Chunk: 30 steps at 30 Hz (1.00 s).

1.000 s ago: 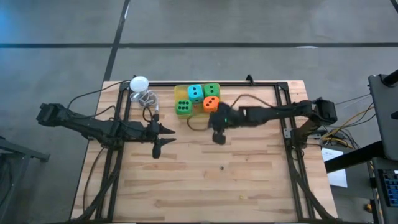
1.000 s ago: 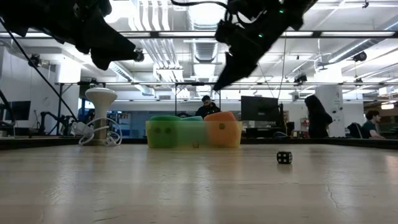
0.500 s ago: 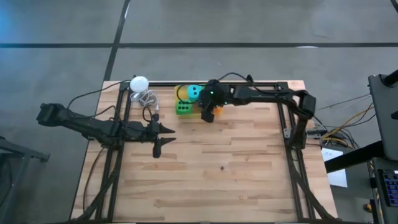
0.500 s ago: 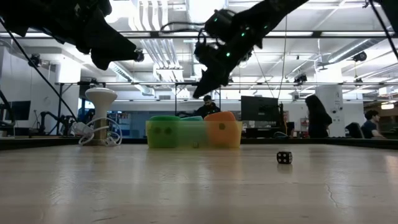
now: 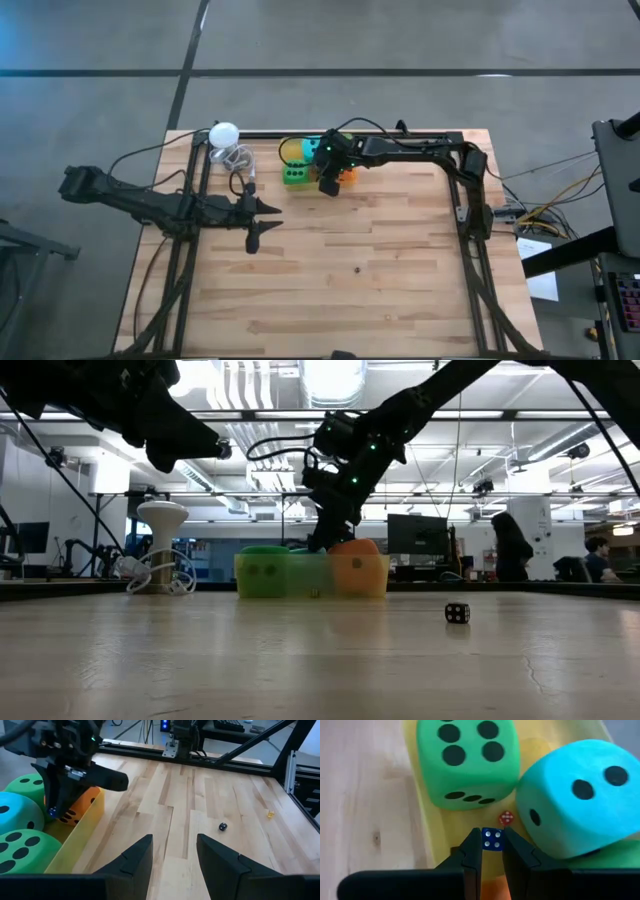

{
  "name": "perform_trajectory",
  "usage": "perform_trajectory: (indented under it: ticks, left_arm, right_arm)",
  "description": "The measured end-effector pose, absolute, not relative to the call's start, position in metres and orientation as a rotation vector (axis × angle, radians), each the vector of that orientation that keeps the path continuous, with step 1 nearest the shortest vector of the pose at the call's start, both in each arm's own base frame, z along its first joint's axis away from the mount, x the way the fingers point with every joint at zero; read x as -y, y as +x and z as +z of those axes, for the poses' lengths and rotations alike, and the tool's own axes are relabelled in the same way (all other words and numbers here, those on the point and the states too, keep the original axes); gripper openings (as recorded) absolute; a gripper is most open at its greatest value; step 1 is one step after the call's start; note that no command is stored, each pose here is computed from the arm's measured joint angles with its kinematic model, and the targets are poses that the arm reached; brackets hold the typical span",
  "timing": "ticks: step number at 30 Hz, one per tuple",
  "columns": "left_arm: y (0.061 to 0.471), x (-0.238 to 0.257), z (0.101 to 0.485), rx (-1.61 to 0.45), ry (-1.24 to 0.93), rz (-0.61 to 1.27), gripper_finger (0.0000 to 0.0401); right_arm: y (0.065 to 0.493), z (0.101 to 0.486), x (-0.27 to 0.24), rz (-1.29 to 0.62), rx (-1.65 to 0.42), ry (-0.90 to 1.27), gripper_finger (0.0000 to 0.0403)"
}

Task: Pick & Place Dice
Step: Put the blue small die into the yellow bin, then put the black small die into the yellow bin

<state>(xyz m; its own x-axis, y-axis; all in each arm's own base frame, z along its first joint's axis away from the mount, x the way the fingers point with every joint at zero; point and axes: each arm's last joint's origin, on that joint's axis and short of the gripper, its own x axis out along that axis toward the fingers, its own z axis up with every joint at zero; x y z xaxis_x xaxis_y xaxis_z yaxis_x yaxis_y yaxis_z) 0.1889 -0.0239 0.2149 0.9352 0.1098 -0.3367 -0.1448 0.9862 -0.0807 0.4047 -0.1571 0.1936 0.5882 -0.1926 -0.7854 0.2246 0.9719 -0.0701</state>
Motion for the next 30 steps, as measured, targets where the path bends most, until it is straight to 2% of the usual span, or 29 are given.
perform_trajectory:
  ticks: [20,30]
  left_arm:
    - [0.1887,0.0238,0.2144,-0.342,-0.104,0.134,0.0159]
    - [0.1887,0.0238,0.2144,-0.342,-0.104,0.134,0.0159]
  right_arm:
    - [0.4006,0.2021,0.1585,-0.264,-0.905,0.033,0.0043]
    - [0.3993,0.2021,0.1614,-0.361,-0.921,0.006,0.0143]
